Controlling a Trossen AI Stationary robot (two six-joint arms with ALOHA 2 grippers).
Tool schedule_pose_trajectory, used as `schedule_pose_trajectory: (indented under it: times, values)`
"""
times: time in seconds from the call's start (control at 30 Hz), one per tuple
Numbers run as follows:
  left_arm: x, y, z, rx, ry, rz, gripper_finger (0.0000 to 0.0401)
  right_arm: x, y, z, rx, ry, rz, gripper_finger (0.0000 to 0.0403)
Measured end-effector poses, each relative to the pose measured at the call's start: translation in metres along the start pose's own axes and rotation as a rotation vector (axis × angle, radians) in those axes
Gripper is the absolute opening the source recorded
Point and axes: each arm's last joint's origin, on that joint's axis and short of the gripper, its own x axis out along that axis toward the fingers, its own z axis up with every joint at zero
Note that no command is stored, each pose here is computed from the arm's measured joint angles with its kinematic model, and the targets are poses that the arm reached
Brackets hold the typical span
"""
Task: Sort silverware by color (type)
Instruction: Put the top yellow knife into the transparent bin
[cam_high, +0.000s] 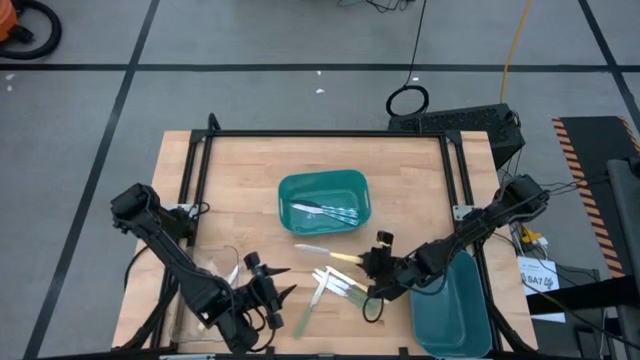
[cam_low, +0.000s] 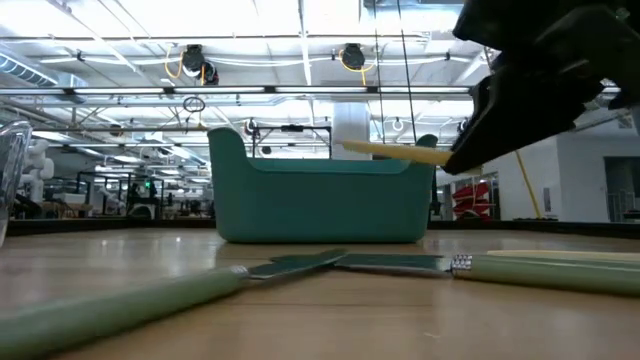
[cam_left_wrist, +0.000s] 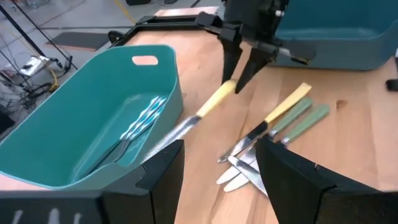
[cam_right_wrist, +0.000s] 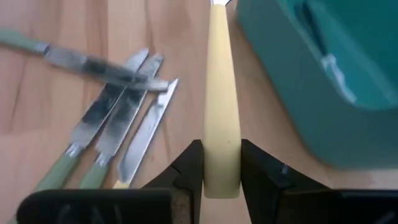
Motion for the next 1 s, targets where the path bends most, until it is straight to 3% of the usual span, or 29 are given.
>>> schedule_pose_trajectory:
  times: [0.27, 0.5, 0.83, 1.0]
  values:
    - [0.005, -0.006, 0.0, 0.0, -0.009, -0.018, 0.0207, -0.01, 0.014, 0.009, -0.03, -0.157, 0.021, 0.0073]
    - [0.003, -0.028, -0.006, 0.057, -0.032, -0.123, 0.0207, -0.022, 0.024, 0.007, -0.054, -0.269, -0.092, 0.0073]
    - [0.018, -0.034, 0.009, 0.047, -0.102, -0.164, 0.0207, -0.046, 0.041, 0.028, -0.104, -0.491, 0.008, 0.0073]
    - [0.023, -0.04, 0.021, 0.055, -0.163, -0.235, 0.0207, -0.059, 0.048, 0.034, -0.15, -0.575, 0.044, 0.0073]
